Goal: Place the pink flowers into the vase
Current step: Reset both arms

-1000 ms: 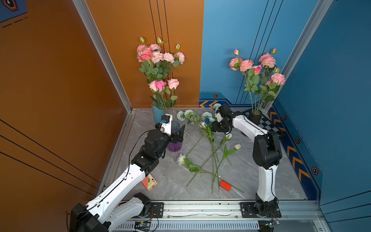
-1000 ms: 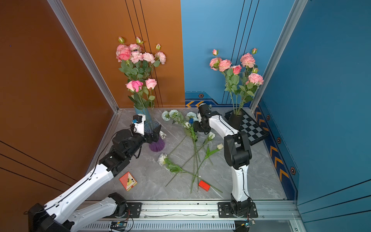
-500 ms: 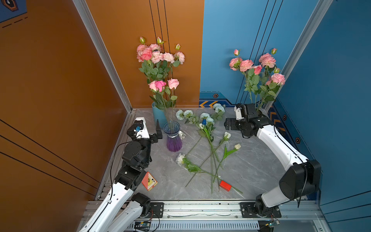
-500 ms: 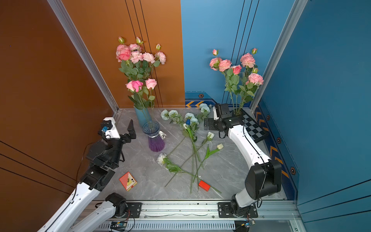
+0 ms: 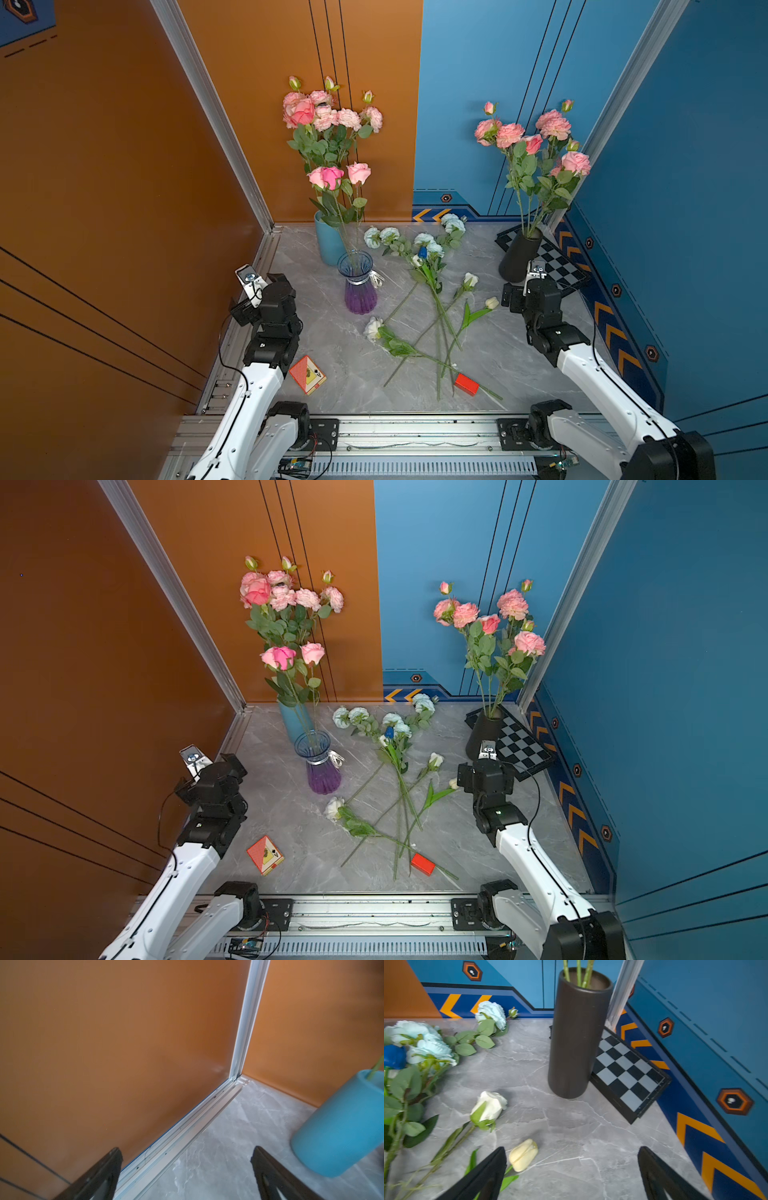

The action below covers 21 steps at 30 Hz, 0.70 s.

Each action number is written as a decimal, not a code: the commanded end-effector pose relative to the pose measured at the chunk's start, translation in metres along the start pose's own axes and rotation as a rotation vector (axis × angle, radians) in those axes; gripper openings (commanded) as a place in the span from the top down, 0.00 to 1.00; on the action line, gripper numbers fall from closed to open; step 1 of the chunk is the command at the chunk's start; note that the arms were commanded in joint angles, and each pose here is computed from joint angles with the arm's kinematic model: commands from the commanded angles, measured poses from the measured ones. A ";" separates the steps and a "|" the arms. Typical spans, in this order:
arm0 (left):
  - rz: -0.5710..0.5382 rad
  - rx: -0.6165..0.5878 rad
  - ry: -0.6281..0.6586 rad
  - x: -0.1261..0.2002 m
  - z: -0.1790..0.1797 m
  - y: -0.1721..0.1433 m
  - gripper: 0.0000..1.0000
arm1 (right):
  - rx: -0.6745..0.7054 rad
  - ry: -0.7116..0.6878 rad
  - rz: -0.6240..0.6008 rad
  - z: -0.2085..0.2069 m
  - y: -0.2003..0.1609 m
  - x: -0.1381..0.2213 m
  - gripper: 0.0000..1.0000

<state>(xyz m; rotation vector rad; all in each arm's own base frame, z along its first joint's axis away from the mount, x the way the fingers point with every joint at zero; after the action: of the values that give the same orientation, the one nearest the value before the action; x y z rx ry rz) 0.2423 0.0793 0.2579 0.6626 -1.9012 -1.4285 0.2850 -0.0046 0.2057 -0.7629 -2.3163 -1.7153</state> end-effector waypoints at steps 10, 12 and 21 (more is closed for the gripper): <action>0.073 -0.065 0.151 -0.025 0.004 -0.075 0.01 | -0.050 -0.195 0.045 -0.009 -0.039 -0.050 0.00; 0.100 -0.081 0.146 -0.031 -0.001 -0.086 0.01 | -0.089 -0.204 0.019 -0.009 -0.043 -0.056 0.00; 0.151 -0.113 0.038 -0.047 -0.029 -0.120 0.01 | -0.134 -0.092 -0.109 0.001 -0.047 -0.062 0.00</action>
<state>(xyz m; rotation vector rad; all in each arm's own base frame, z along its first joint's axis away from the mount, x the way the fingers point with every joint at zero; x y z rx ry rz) 0.2822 0.0693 0.1310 0.4627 -1.6888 -1.3807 0.3063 -0.0382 0.1258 -0.9297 -2.3445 -1.8085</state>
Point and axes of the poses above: each gripper's point midway between its finger pads, its own x axis back along the fingers, its own z axis along the line the jaws close on, y = z × x, the point moved 5 cm from there along x, back along the fingers, and after that the axes turned 11 degrees about x, right-handed, at the moved point
